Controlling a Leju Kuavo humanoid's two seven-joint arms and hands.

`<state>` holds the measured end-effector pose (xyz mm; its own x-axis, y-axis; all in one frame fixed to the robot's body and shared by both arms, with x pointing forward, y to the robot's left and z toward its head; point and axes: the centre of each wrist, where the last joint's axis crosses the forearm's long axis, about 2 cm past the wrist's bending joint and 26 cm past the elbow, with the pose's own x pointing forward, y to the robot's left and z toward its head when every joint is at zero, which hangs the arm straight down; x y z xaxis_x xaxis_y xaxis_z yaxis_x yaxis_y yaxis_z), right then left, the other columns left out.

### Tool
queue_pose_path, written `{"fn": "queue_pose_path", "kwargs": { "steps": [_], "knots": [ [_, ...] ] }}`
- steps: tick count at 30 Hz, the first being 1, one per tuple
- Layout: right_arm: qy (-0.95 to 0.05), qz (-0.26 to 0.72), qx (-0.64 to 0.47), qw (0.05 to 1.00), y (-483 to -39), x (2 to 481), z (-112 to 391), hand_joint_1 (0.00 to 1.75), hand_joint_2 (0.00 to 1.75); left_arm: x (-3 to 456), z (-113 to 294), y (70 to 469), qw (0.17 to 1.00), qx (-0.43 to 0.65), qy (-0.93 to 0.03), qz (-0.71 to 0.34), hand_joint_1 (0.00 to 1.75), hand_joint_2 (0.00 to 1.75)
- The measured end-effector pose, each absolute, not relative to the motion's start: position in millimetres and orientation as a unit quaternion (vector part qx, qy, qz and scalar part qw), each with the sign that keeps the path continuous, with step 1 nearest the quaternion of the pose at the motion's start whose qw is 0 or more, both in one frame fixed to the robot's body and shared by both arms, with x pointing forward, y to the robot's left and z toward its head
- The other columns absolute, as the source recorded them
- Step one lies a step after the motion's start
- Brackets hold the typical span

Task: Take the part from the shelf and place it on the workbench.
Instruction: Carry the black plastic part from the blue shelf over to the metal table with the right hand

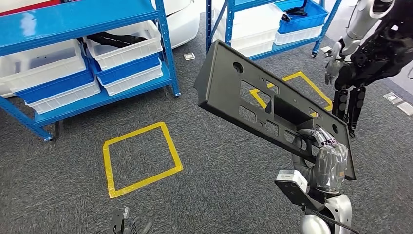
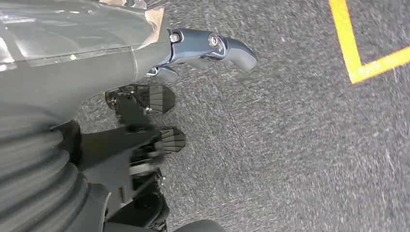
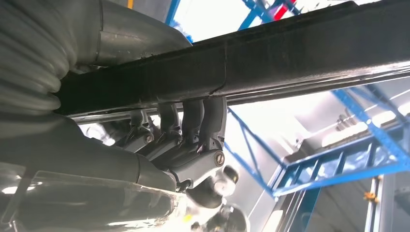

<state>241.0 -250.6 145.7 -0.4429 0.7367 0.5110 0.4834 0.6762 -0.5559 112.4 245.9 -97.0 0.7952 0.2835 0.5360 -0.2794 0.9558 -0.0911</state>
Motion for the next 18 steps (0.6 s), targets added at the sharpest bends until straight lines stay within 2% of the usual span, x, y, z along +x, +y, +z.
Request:
{"fn": "queue_pose_path", "kwargs": {
  "steps": [18],
  "knots": [
    [-0.828,0.169,-0.378,0.377,-250.5,238.3,146.3,1.75,1.75,115.2,-96.3,246.5,0.947,0.008,-0.289,0.137,0.0,1.75]
  ]
}}
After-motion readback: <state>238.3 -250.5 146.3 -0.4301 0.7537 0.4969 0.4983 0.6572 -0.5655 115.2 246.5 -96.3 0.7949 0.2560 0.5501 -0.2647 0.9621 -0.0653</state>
